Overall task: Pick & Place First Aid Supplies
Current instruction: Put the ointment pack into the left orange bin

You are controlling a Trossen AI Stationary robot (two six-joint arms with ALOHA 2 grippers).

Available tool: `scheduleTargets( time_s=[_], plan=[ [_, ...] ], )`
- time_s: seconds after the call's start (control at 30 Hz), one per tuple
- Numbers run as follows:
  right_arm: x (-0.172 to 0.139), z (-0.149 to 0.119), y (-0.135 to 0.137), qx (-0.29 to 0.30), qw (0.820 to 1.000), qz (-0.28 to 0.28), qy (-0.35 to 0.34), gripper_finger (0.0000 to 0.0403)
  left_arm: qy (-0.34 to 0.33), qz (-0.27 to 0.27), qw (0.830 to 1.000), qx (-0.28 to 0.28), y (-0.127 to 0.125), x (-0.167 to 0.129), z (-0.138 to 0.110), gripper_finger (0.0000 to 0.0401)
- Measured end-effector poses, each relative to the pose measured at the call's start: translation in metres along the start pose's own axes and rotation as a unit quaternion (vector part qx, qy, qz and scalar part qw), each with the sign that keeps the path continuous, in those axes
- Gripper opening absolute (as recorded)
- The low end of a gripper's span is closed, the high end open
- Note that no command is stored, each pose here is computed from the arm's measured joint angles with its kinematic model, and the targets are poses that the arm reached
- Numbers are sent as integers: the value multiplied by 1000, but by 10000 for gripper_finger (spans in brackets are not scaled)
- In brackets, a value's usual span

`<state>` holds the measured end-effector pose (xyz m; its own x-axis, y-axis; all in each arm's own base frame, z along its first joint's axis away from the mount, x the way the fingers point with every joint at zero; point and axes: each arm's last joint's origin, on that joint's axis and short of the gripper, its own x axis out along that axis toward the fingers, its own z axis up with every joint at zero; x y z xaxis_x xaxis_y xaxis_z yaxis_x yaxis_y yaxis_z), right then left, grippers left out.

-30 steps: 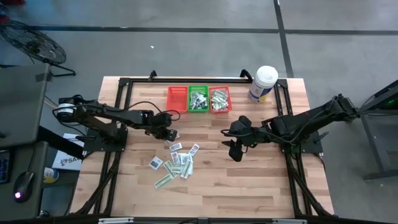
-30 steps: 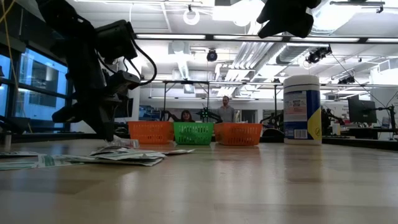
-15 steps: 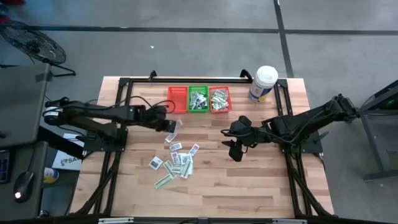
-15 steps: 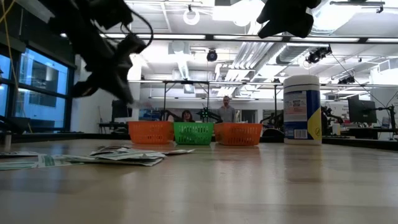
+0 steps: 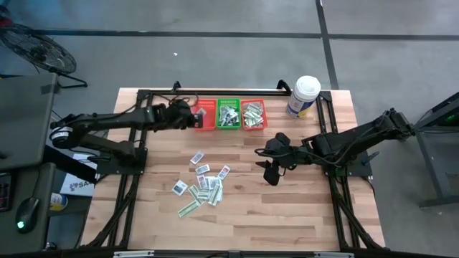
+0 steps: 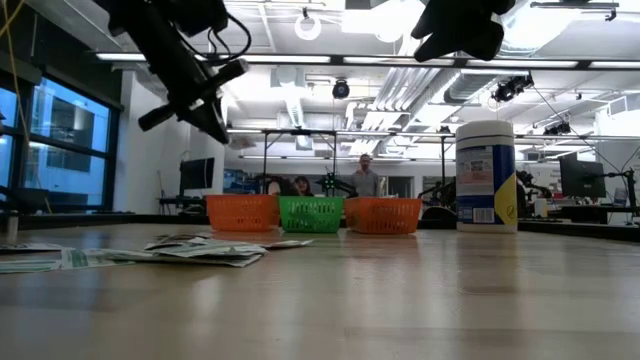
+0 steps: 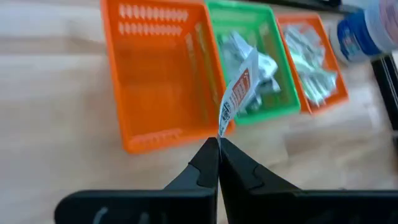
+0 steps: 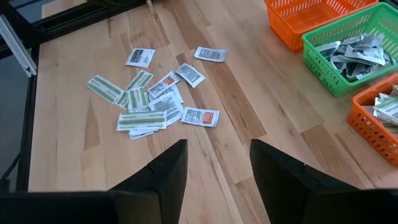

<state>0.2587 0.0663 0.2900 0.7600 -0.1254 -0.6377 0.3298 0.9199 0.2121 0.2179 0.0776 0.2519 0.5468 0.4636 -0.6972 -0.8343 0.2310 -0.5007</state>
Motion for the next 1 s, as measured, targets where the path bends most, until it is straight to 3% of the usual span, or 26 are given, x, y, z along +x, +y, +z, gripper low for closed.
scheduleTargets(
  time_s=[0.23,0.5,0.77,1.0],
  plan=[
    [0,0,0,0,1000,-3,-2,168,-4,31,999,-17,15,16,22,0],
    [0,0,0,0,1000,-6,-4,168,-4,32,999,-38,20,43,35,0],
    [0,0,0,4,1000,-5,-3,168,22,53,998,-41,24,64,30,0],
    [0,0,0,4,1000,-4,-2,168,39,40,997,-43,23,77,27,2]
  ],
)
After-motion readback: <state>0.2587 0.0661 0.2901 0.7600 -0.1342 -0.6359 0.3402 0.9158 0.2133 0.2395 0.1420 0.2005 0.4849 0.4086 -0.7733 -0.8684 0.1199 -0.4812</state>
